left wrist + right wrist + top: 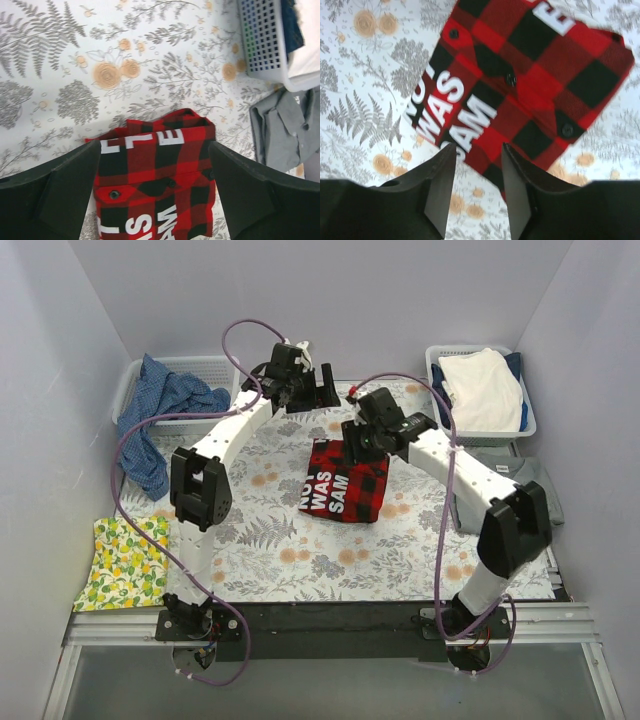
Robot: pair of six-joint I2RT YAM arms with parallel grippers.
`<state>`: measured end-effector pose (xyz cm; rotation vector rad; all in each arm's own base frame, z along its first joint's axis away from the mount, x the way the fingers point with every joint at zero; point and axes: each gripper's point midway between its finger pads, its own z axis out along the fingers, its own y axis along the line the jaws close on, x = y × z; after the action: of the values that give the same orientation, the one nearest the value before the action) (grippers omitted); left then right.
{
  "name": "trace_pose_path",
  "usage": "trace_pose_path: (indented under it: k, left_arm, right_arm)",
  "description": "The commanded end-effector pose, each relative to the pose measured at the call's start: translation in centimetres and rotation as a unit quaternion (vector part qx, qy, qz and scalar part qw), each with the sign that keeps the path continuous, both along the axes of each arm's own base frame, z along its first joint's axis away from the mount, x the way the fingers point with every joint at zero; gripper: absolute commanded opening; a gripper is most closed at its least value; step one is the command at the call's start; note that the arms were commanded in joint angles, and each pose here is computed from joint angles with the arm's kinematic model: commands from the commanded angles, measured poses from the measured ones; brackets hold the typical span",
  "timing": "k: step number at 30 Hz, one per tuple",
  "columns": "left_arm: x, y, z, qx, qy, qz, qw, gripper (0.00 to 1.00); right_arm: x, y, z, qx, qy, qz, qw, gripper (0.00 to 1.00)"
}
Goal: Fold and stack the long sleeve shirts
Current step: Fold the shirt
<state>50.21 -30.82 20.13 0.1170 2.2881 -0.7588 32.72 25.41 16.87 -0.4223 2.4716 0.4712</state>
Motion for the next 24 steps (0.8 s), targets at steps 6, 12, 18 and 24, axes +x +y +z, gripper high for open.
trace_pose_path:
  k: [6, 12, 18, 24]
  left_arm:
    - [-0.6, 6.2, 2.0, 0.032, 0.006, 0.072, 0.997, 0.98]
    - [-0.6, 10.8, 2.1, 0.039, 0.018, 0.120, 0.992, 0.98]
    - [-0.8, 13.2, 2.3, 0.032, 0.022, 0.132, 0.991, 0.98]
    - [-1.6, 13.0, 0.8, 0.022, 0.044, 0.119, 0.992, 0.98]
  right_arm:
    - [5.7, 3.4, -6.0, -0.046, 0.045, -0.003, 0.998, 0.65]
    - [5.0, 3.3, -12.1, -0.109, 0.114, 0.027, 0.987, 0.68]
    - [0.0, 4.7, -15.9, -0.165, 0.126, 0.212, 0.955, 0.68]
    - [-5.8, 5.6, -15.5, -0.168, 0.124, 0.294, 0.933, 0.68]
